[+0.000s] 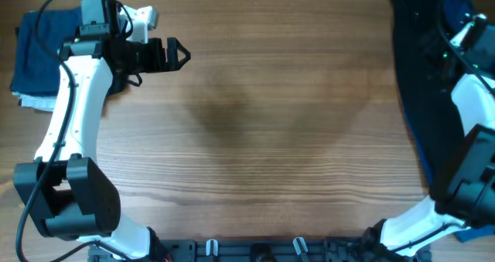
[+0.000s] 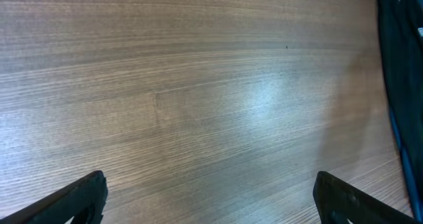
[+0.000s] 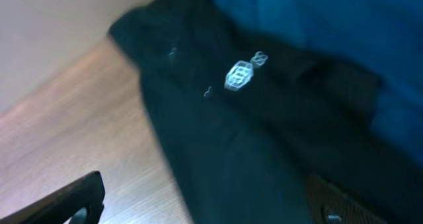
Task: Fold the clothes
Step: 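Reach the right gripper to the black shirt and grasp it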
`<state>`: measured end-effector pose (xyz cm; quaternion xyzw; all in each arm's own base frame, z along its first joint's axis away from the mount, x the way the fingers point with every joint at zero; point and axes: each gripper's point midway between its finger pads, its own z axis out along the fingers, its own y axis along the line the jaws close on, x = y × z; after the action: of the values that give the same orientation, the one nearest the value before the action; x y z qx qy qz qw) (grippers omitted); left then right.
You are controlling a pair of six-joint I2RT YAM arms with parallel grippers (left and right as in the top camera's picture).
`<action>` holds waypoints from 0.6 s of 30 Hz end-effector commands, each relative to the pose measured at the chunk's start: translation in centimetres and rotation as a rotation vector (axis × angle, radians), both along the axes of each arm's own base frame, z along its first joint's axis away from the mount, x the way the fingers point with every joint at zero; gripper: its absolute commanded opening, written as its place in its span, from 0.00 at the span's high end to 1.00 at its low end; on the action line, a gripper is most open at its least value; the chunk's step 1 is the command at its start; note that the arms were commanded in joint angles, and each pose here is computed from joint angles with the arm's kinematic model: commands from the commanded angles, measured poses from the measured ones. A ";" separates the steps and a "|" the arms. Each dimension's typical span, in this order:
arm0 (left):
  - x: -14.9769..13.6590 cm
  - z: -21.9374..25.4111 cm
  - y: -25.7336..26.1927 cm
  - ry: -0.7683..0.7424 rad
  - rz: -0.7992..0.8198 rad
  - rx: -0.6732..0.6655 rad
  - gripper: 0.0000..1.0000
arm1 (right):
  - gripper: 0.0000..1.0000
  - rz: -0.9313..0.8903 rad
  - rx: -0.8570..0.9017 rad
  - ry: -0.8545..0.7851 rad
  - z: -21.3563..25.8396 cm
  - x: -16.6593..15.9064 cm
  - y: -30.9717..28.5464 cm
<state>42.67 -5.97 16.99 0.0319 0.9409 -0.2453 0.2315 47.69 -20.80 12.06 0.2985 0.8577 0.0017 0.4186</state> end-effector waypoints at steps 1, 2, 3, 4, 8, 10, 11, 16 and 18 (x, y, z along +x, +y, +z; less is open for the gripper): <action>0.3 0.7 -1.0 -0.019 -0.027 -0.014 0.00 | 0.10 -0.060 0.024 -0.052 -1.2 0.5 -3.4; 0.2 0.7 -1.3 -0.019 -0.032 -0.014 0.00 | 0.13 -0.083 0.025 -0.068 -1.6 0.7 -4.1; 0.2 0.7 -1.5 -0.019 -0.037 -0.014 0.00 | 0.16 -0.096 0.014 -0.077 -2.1 0.9 -4.8; 0.2 0.7 -1.7 -0.018 -0.042 -0.013 0.00 | 0.18 -0.116 0.000 -0.088 -2.7 1.1 -5.6; -0.2 0.6 -2.5 -0.007 -0.060 -0.014 0.00 | 0.25 -0.162 -0.019 -0.126 -4.9 2.0 -7.4; -0.2 0.6 -2.5 -0.007 -0.059 -0.014 0.00 | 0.28 -0.177 0.015 -0.099 -6.9 1.8 -7.3; -0.2 0.6 -2.5 -0.003 -0.055 -0.017 0.00 | 0.30 -0.178 0.031 -0.063 -7.8 1.3 -7.0; -0.3 0.6 -3.0 0.007 -0.052 -0.025 0.00 | 0.28 -0.085 0.096 0.108 -11.0 -0.6 -4.0; -0.2 0.7 -3.1 -0.002 -0.054 -0.025 0.00 | 0.34 -0.070 0.116 0.148 -11.7 -1.0 -2.9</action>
<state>42.11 -8.34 16.94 0.0510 0.9408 -0.2533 0.2192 47.23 -25.77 2.09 0.3637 0.8540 -0.0037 0.3720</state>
